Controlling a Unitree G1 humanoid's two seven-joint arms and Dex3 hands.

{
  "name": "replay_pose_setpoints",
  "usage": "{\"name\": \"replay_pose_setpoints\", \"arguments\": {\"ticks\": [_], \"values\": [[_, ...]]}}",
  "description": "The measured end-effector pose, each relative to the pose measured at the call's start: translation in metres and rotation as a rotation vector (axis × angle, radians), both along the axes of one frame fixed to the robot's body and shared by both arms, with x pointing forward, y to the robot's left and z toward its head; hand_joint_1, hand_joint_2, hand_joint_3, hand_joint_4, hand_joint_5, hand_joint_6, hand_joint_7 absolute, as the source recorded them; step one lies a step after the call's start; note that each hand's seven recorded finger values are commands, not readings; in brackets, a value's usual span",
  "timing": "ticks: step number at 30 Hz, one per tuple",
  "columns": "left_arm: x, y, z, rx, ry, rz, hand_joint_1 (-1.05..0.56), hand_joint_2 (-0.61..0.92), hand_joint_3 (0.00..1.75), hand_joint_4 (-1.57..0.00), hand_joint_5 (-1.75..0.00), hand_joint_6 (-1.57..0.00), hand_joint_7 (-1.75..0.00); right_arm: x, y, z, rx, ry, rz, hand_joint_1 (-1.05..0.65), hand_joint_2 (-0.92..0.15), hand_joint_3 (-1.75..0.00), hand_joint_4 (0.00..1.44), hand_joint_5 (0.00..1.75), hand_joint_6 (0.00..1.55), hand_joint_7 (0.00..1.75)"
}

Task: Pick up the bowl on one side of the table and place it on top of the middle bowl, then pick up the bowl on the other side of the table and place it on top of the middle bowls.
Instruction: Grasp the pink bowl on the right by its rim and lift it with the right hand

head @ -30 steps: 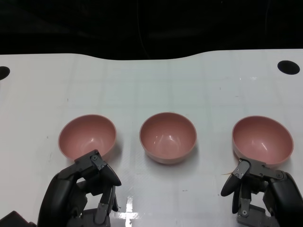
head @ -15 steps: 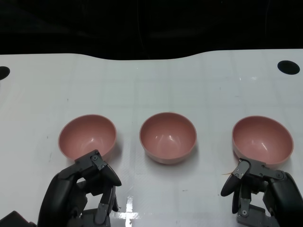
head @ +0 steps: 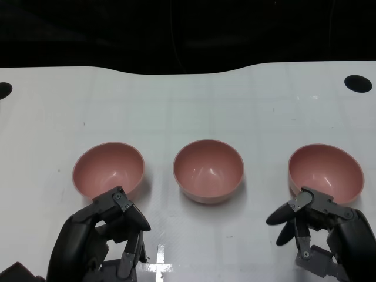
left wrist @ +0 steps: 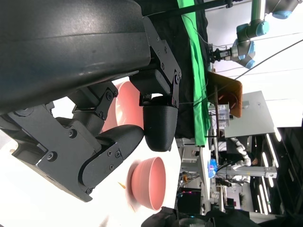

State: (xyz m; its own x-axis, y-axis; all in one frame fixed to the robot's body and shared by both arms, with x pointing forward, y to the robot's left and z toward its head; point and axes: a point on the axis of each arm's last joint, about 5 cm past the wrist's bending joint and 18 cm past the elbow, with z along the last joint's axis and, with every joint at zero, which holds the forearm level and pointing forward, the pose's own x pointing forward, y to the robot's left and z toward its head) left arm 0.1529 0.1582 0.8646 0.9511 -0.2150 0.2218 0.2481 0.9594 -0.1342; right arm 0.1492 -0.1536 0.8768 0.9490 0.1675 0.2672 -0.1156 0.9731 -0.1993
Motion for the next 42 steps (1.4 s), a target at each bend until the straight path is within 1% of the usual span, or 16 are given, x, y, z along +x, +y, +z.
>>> {"name": "replay_pose_setpoints", "arguments": {"ticks": [1,3,6,7,8,9,13,15,20,24,29,31,33,36,39,42], "values": [[0.000,0.000,0.000,-0.001,0.000,0.000,-0.30,0.43,1.28,-0.86,-1.75,-0.75,-1.59,0.000,-0.001,0.000,-0.029,-0.002,0.000,-0.19,-0.59,-0.76,0.52,1.13,0.49,0.82],[0.000,0.000,0.000,-0.003,0.000,0.000,-0.29,0.43,1.28,-0.86,-1.75,-0.75,-1.58,0.001,-0.005,0.001,-0.085,-0.008,-0.008,-0.24,-0.68,-0.52,0.41,0.99,0.39,0.66],[0.000,0.000,0.000,-0.004,-0.001,-0.004,-0.29,0.43,1.28,-0.86,-1.75,-0.75,-1.58,0.001,-0.009,0.003,-0.133,-0.019,-0.031,-0.30,-0.80,-0.22,0.25,0.87,0.31,0.47],[0.000,0.000,0.000,-0.004,-0.001,-0.004,-0.29,0.43,1.28,-0.86,-1.75,-0.75,-1.58,0.001,-0.010,0.005,-0.148,-0.021,-0.039,-0.32,-0.83,-0.15,0.23,0.85,0.31,0.42],[0.000,0.000,0.000,-0.004,-0.001,-0.004,-0.29,0.43,1.28,-0.86,-1.75,-0.75,-1.58,0.001,-0.011,0.006,-0.165,-0.025,-0.047,-0.36,-0.84,-0.09,0.17,0.83,0.28,0.36],[0.000,0.000,0.000,-0.004,-0.001,-0.004,-0.29,0.43,1.28,-0.86,-1.75,-0.75,-1.58,0.002,-0.012,0.006,-0.187,-0.027,-0.054,-0.38,-0.84,-0.06,0.13,0.83,0.27,0.33],[0.000,0.000,0.000,-0.004,-0.001,-0.004,-0.29,0.43,1.27,-0.86,-1.75,-0.75,-1.59,0.002,-0.013,0.006,-0.272,-0.028,-0.078,-0.45,-0.86,-0.02,0.05,0.82,0.25,0.24],[0.000,0.000,0.000,-0.004,-0.001,-0.004,-0.29,0.43,1.27,-0.86,-1.75,-0.75,-1.59,0.003,-0.015,0.007,-0.343,-0.041,-0.090,-0.51,-0.85,-0.01,0.01,0.77,0.21,0.19],[0.000,0.000,0.000,-0.007,-0.001,-0.004,-0.29,0.43,1.27,-0.85,-1.75,-0.75,-1.58,0.008,-0.019,0.014,-0.506,-0.090,-0.139,-0.58,-0.82,0.00,0.00,0.68,0.18,0.15],[0.000,0.000,0.000,-0.010,-0.003,-0.006,-0.27,0.43,1.29,-0.85,-1.75,-0.75,-1.58,0.010,-0.019,0.018,-0.596,-0.100,-0.172,-0.64,-0.83,-0.01,0.00,0.63,0.16,0.14],[0.000,0.000,-0.001,-0.009,-0.001,-0.006,-0.29,0.43,1.28,-0.84,-1.75,-0.74,-1.57,0.014,-0.021,0.023,-0.764,-0.065,-0.244,-0.66,-0.83,-0.01,0.00,0.51,0.15,0.13],[0.000,0.001,-0.001,-0.009,-0.001,-0.007,-0.29,0.43,1.27,-0.84,-1.75,-0.74,-1.57,0.017,-0.021,0.026,-0.835,-0.056,-0.269,-0.66,-0.83,-0.01,0.00,0.53,0.17,0.13],[0.000,0.001,0.000,-0.010,-0.001,-0.007,-0.28,0.43,1.27,-0.84,-1.75,-0.74,-1.56,0.020,-0.022,0.029,-0.923,-0.044,-0.272,-0.66,-0.83,0.00,0.00,0.58,0.21,0.13],[0.000,0.001,0.000,-0.015,-0.002,-0.008,-0.28,0.44,1.27,-0.83,-1.75,-0.74,-1.56,0.027,-0.021,0.031,-1.010,-0.010,-0.275,-0.65,-0.83,0.00,0.04,0.63,0.26,0.13],[0.000,0.001,0.000,-0.021,-0.003,-0.009,-0.29,0.44,1.25,-0.84,-1.75,-0.74,-1.55,0.034,-0.019,0.029,-1.080,0.024,-0.266,-0.61,-0.83,0.00,0.08,0.62,0.30,0.11],[0.000,0.001,0.000,-0.020,-0.003,-0.007,-0.29,0.45,1.24,-0.84,-1.75,-0.75,-1.55,0.040,-0.020,0.024,-1.139,0.071,-0.244,-0.61,-0.84,0.00,0.11,0.57,0.32,0.07]]}}
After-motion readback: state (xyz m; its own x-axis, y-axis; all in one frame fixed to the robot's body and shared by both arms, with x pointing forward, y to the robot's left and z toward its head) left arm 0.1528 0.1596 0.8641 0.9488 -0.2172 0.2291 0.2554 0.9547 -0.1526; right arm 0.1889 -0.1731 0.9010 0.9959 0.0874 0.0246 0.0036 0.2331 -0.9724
